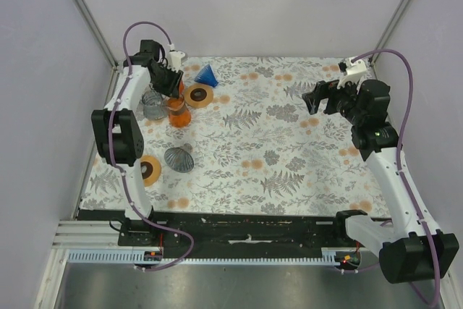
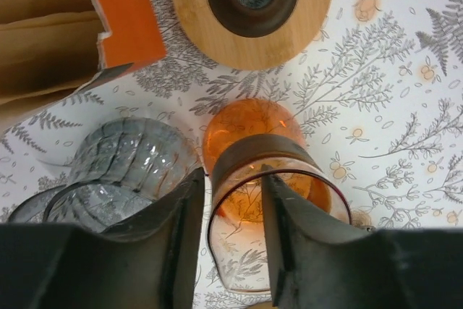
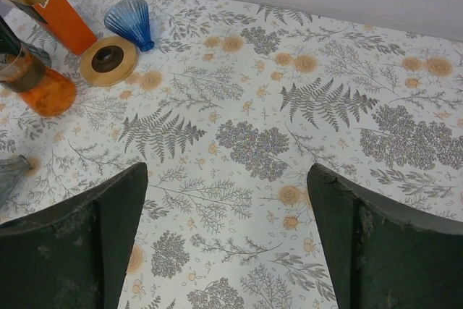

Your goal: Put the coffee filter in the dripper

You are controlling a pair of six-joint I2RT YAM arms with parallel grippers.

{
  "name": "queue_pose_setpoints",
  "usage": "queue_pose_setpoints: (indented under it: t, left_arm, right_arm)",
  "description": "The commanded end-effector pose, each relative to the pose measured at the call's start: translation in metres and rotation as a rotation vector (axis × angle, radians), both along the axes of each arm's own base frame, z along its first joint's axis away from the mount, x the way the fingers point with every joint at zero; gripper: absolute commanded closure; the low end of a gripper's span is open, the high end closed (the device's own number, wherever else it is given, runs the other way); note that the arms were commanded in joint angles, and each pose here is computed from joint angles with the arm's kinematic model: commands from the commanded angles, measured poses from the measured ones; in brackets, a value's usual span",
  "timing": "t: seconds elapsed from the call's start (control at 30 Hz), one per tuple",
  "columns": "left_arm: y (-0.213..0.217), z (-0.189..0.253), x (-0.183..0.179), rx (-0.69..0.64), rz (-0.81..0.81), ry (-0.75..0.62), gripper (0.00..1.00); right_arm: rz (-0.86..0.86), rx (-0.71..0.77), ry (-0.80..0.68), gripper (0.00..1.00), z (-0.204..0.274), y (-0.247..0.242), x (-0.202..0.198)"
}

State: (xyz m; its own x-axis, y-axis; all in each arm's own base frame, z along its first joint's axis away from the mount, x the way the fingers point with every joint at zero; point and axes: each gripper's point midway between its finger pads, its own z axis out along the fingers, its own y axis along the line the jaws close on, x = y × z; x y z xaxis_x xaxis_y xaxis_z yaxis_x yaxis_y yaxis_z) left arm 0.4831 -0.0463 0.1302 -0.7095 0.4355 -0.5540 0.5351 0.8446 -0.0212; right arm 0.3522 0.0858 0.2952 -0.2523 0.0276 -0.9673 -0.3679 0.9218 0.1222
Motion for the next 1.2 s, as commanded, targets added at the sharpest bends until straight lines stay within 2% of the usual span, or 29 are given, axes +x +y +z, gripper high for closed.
queue_pose_setpoints:
  t: [0.0, 0.17, 0.47, 0.7, 0.77, 0.8, 0.83, 0.93, 1.07, 1.17]
  left_arm:
    - [-0.027, 0.002, -0.013, -0.026, -0.093, 0.013, 0.63]
    - [-0.072, 0.016, -0.044, -0.124, -0.144, 0.038, 0.98]
    - [-0.207, 0.013, -0.104, -0.129, -0.388, 0.032, 0.98]
    - [-0.248, 0.004, -0.124, -0.101, -0.506, 0.0, 0.96]
    - [-0.253, 0.001, -0.131, -0.101, -0.539, 0.006, 0.87]
    - [-0.254, 0.002, -0.134, -0.105, -0.549, 0.009, 0.77]
    - [-0.255, 0.004, -0.137, -0.113, -0.562, 0.015, 0.56]
    - [-0.255, 0.028, -0.139, -0.156, -0.583, 0.016, 0.1]
    - [-0.238, 0.095, -0.105, -0.328, -0.506, -0.064, 0.07]
    - [-0.186, 0.109, -0.044, -0.347, -0.284, -0.138, 0.06]
  right_arm:
    - [0.018, -0.007, -0.078, 0.02, 0.029, 0.002, -0.003]
    - [0.019, 0.001, -0.083, 0.02, 0.031, 0.003, -0.004]
    - [0.058, 0.023, -0.066, 0.02, 0.029, 0.013, -0.007]
    - [0.076, 0.013, -0.075, 0.02, 0.029, 0.018, -0.012]
    - [0.082, 0.013, -0.078, 0.02, 0.031, 0.02, -0.012]
    - [0.086, 0.015, -0.076, 0.02, 0.03, 0.022, -0.012]
    - [0.088, 0.014, -0.081, 0.02, 0.032, 0.022, -0.011]
    - [0.094, 0.017, -0.084, 0.02, 0.034, 0.023, -0.013]
    - [0.103, 0.011, -0.093, 0.02, 0.036, 0.024, -0.016]
    - [0.102, 0.007, -0.098, 0.02, 0.036, 0.024, -0.017]
